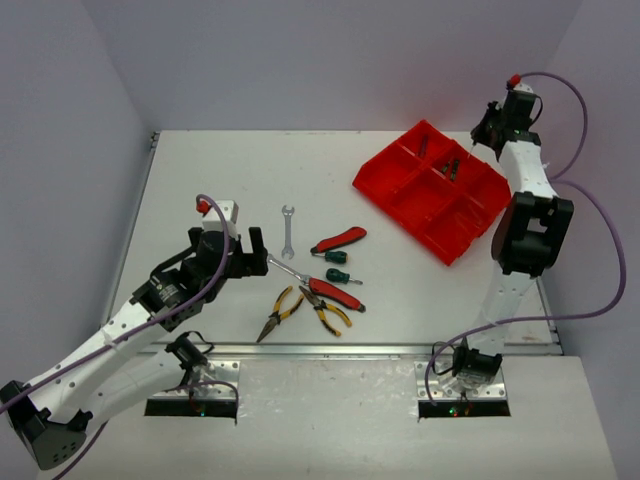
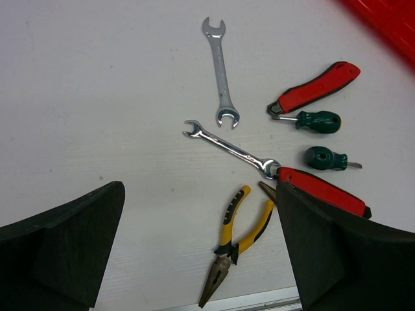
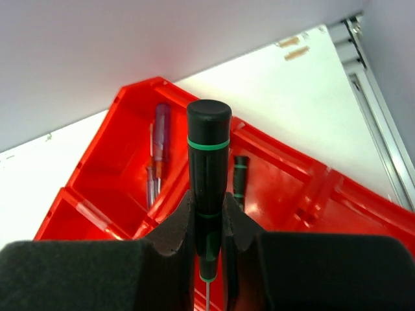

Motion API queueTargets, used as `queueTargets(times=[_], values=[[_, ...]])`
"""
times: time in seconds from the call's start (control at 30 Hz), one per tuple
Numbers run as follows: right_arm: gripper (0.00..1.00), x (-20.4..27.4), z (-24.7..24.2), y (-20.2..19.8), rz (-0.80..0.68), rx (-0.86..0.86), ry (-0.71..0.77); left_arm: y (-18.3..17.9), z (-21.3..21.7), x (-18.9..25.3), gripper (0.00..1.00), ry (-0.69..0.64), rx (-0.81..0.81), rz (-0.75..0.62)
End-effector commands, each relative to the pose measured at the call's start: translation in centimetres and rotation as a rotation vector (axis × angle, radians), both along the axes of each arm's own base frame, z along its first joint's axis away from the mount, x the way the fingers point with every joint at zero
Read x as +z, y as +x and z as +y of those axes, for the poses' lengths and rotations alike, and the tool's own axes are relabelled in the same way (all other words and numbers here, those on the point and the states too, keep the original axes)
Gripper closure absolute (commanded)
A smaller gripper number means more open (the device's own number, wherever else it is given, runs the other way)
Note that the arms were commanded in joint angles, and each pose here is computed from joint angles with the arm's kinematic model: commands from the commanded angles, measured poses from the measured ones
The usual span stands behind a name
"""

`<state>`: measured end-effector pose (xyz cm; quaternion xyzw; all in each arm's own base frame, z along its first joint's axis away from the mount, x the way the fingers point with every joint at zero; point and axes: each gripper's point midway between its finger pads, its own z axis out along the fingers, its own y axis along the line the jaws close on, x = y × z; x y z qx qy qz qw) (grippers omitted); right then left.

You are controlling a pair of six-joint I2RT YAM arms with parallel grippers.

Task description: Sort the tools into containers

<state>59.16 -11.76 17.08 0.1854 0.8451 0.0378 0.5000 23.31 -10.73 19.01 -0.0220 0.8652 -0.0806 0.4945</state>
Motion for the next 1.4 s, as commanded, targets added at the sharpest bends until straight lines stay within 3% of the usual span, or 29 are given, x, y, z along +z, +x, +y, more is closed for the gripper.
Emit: queueTargets(times=[0.0, 0.23, 0.5, 0.6, 0.7, 0.73, 0.87, 1.0, 1.1, 1.17, 1.37], values=[[1.0, 3.3, 0.7, 3.9, -0.138, 0.045, -0.099, 0.4, 0.0, 0.9, 0.0, -0.02, 0.013, -0.039], [0.99, -2.5, 0.5, 5.6, -0.067, 0.063, -0.125, 0.4, 0.0, 1.0, 0.0, -0.025, 0.013, -0.044], [0.96, -5.9, 0.4, 4.0, 0.015, 0.068, -0.149, 0.3, -0.1, 1.1, 0.0, -0.03, 0.004, -0.046], [0.85, -5.3, 0.5, 3.2, 0.001, 0.062, -0.146, 0.3, -0.1, 1.2, 0.0, -0.032, 0.004, -0.047], [0.5, -4.7, 0.8, 2.5, 0.007, 0.058, -0.123, 0.2, -0.1, 1.3, 0.0, -0.037, -0.001, -0.053], [0.43, -4.1, 0.8, 2.5, -0.001, 0.058, -0.122, 0.2, -0.1, 1.3, 0.0, -0.037, -0.001, -0.054], [0.31, -1.7, 1.0, 2.0, -0.016, 0.055, -0.13, 0.1, -0.2, 1.6, 0.0, -0.046, -0.006, -0.062], [0.25, 0.5, 1.3, 1.4, -0.024, 0.055, -0.126, 0.1, 0.0, 1.8, 0.0, -0.052, 0.0, -0.073], [0.08, 3.9, 2.9, 0.4, -0.035, 0.06, -0.104, 0.3, -0.3, 1.7, 0.0, -0.056, -0.005, -0.071], [0.03, 6.1, 4.7, -0.7, -0.041, 0.068, -0.075, 0.5, -0.6, 1.3, 0.0, -0.046, -0.015, -0.048], [0.01, 7.0, 13.4, -7.4, 0.079, 0.159, -0.072, 1.0, 0.7, 0.7, 0.0, -0.012, 0.092, 0.002]])
